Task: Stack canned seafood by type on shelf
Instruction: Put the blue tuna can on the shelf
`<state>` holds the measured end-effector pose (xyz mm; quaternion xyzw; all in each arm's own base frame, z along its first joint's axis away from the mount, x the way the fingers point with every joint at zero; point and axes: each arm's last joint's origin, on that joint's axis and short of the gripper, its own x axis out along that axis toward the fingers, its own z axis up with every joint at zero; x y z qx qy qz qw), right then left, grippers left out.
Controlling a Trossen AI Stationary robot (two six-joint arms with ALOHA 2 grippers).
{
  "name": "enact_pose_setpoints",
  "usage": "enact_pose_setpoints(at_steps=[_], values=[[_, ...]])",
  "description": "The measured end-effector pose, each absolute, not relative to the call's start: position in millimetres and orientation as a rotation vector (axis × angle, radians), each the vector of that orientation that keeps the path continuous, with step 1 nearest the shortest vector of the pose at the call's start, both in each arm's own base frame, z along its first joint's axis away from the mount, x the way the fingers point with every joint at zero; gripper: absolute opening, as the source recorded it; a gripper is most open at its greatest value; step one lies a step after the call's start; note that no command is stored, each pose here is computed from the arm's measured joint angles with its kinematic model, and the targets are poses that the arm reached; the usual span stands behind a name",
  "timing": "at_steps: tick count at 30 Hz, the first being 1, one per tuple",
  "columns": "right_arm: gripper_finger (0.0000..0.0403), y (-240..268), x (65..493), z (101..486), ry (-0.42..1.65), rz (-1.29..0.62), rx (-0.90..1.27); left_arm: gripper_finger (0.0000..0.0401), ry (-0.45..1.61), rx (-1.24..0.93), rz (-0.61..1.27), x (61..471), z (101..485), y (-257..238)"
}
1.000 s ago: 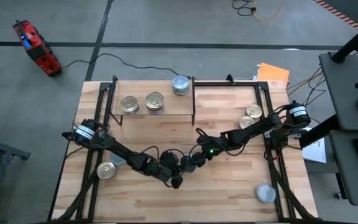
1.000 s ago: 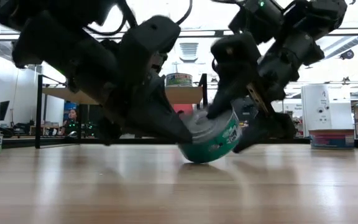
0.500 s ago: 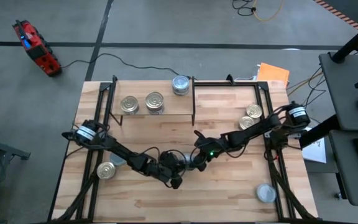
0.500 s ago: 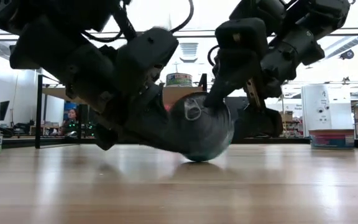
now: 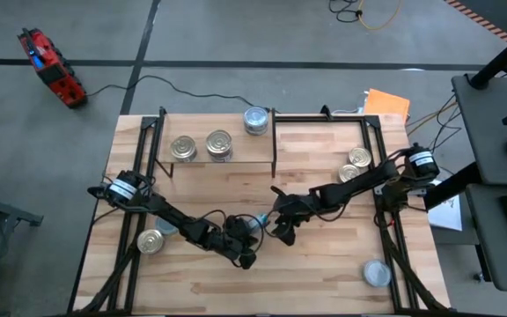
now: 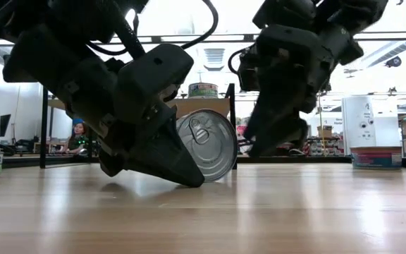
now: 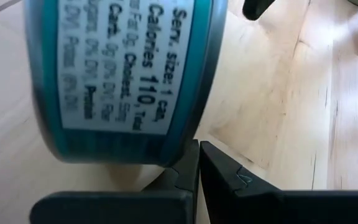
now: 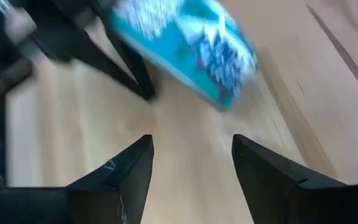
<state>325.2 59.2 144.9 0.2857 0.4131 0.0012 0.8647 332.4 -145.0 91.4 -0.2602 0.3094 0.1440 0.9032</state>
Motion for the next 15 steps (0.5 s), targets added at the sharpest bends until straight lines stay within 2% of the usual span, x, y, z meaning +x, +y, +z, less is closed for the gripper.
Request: enact_pose_setpoints(at_steps=[6, 15], values=[[0.0223, 58, 324, 157, 1.033, -0.003, 0.397, 0.0000, 0.644, -0.553, 0.306, 332, 91, -145], [0.0324, 55, 344, 185, 0.923, 0.035, 0.078, 0.0000, 0.647, -0.555, 0.307, 332, 91, -145]])
